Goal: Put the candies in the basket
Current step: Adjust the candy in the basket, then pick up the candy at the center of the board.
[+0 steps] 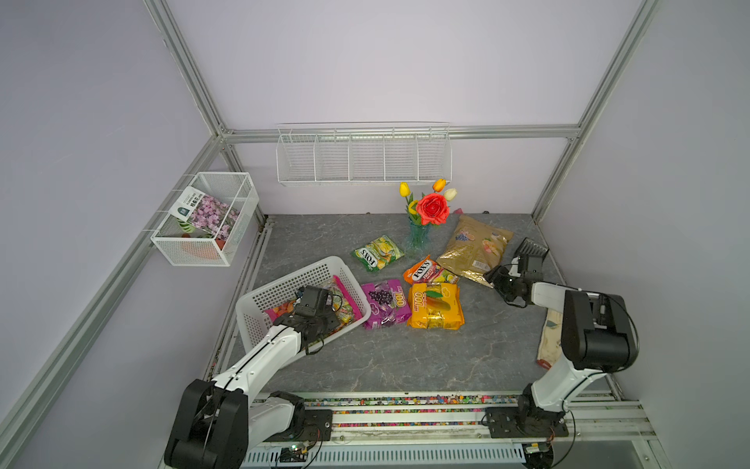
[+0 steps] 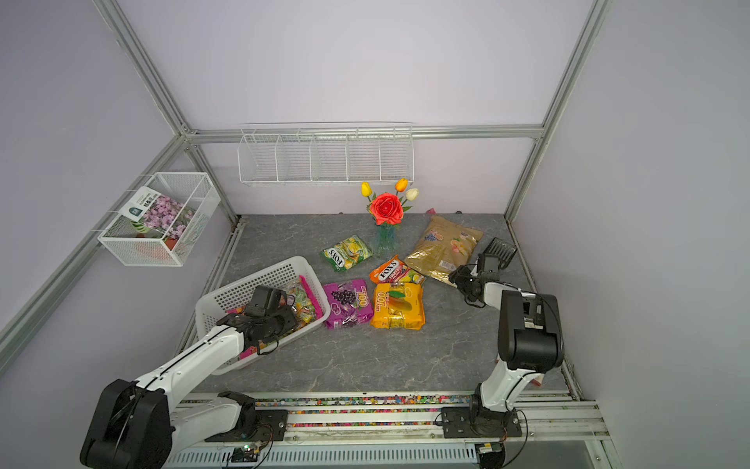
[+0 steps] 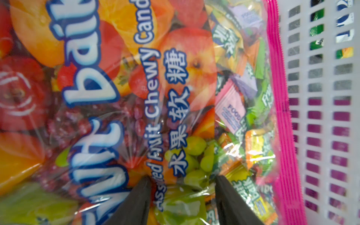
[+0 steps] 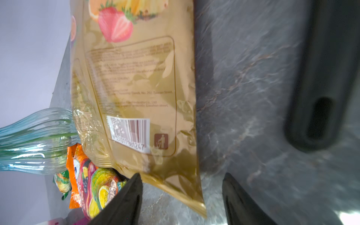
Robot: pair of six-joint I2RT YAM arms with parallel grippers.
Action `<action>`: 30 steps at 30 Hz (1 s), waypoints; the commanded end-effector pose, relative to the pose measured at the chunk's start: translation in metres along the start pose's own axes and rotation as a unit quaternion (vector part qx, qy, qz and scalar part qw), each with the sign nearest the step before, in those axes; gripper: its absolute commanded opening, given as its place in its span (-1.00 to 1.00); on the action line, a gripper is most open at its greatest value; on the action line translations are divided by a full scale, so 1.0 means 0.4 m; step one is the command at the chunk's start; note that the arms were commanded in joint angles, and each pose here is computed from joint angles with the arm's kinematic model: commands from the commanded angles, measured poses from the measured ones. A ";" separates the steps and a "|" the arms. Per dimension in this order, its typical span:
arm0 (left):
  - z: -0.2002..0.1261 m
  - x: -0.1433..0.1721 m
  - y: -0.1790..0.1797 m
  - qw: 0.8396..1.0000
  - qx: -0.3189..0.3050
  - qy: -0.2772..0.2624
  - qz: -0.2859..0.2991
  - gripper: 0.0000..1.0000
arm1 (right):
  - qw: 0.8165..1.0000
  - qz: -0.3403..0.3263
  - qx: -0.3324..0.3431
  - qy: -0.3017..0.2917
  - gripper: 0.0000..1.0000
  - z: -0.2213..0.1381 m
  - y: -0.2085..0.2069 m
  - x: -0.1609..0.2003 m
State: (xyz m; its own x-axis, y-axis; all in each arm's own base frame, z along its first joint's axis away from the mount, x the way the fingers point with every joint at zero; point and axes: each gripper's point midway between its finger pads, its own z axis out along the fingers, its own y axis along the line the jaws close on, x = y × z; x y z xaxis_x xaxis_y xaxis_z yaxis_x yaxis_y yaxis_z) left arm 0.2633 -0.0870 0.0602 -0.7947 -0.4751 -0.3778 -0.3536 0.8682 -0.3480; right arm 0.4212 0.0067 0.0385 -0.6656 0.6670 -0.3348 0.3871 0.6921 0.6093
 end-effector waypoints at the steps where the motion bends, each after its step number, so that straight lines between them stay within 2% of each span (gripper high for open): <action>1: -0.038 0.000 -0.077 0.997 0.075 0.014 0.021 0.20 | 0.998 -0.012 -0.054 -0.008 0.32 0.015 0.036 -0.009; 4: -0.091 -0.031 -0.108 0.995 0.099 -0.011 0.033 0.27 | 0.997 -0.012 -0.082 -0.005 0.28 0.028 0.055 -0.009; 10: -0.197 -0.112 -0.123 0.990 0.097 -0.088 0.054 0.38 | 0.992 -0.016 -0.124 0.012 0.17 0.054 0.074 0.006; 13: -0.246 -0.145 -0.142 0.983 0.115 -0.126 0.066 0.44 | 0.991 -0.018 -0.133 0.016 -0.03 0.062 0.075 0.013; 15: -0.271 -0.160 -0.157 0.977 0.131 -0.147 0.078 0.46 | 0.990 -0.017 -0.137 0.017 -0.27 0.063 0.077 0.013; 20: -0.319 -0.182 -0.209 0.959 0.174 -0.179 0.131 0.47 | 0.989 -0.010 -0.144 0.020 -0.79 0.055 0.088 0.016; 26: -0.351 -0.205 -0.276 0.943 0.213 -0.190 0.173 0.47 | 0.987 -0.010 -0.161 0.024 -0.99 0.013 0.135 0.020; 28: -0.375 -0.210 -0.313 0.931 0.237 -0.200 0.194 0.46 | 0.986 -0.009 -0.164 0.027 -1.00 -0.009 0.161 0.021; 30: -0.400 -0.206 -0.351 0.912 0.261 -0.221 0.228 0.46 | 0.987 -0.004 -0.159 0.026 -1.00 -0.031 0.182 0.019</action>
State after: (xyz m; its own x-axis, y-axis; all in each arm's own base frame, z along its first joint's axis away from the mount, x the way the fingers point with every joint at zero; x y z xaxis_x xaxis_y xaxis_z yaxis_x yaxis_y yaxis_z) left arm 0.2973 -0.1272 0.2422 -0.5794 -0.2599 -0.7725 0.1807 0.8832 -0.4327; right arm 0.4407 0.0469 0.0608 -0.6960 0.6473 -0.3108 0.1969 0.5883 0.7843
